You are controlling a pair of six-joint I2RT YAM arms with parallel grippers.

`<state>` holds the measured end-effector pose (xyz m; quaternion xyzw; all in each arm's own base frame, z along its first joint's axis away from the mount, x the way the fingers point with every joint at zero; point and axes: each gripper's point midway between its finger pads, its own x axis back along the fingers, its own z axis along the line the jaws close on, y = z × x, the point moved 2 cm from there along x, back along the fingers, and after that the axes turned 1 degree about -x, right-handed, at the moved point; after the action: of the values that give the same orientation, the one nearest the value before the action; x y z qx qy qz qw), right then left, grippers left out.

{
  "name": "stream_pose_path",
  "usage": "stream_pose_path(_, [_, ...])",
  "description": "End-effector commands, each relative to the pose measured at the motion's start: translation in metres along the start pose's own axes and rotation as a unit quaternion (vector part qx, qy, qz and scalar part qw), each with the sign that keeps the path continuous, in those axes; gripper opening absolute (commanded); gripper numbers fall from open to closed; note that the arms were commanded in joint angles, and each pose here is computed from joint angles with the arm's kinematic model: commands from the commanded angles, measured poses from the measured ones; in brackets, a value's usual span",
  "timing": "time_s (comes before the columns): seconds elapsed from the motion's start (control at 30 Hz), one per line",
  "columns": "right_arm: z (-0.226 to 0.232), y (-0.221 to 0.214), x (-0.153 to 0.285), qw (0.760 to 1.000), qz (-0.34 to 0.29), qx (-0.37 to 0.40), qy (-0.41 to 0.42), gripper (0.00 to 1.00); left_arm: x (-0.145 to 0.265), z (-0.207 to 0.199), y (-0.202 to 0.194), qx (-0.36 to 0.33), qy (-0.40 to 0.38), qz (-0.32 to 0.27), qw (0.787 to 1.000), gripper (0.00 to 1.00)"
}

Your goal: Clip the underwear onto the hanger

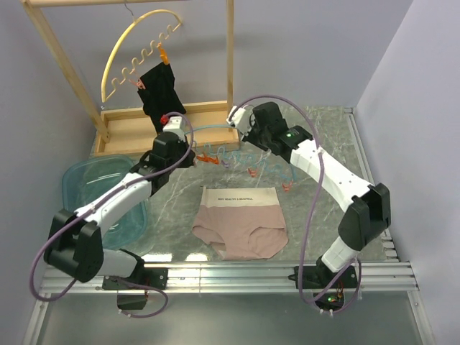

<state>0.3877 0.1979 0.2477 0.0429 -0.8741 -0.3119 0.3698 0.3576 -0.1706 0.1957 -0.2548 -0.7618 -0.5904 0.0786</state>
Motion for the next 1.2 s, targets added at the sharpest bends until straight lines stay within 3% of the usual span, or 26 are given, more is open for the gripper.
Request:
stream_pose_path(0.0, [-0.009, 0.009, -0.016, 0.999, -0.029, -0.003, -0.017, 0.00, -0.008, -0.003, -0.007, 0.018, 0.004, 0.036, 0.999, 0.00])
stream_pose_path(0.27, [0.000, -0.021, -0.067, 1.000, -0.001, 0.010, 0.023, 0.00, -0.034, -0.004, -0.046, 0.043, 0.014, 0.128, 0.991, 0.00])
stream_pose_path(0.47, [0.014, -0.037, -0.077, 0.998, 0.019, 0.014, 0.050, 0.00, -0.051, -0.006, -0.072, 0.043, 0.008, 0.191, 0.981, 0.00])
stream_pose_path(1.17, [0.004, -0.060, -0.080, 0.998, 0.030, 0.010, 0.046, 0.00, -0.076, -0.010, -0.109, 0.029, 0.000, 0.250, 0.968, 0.00])
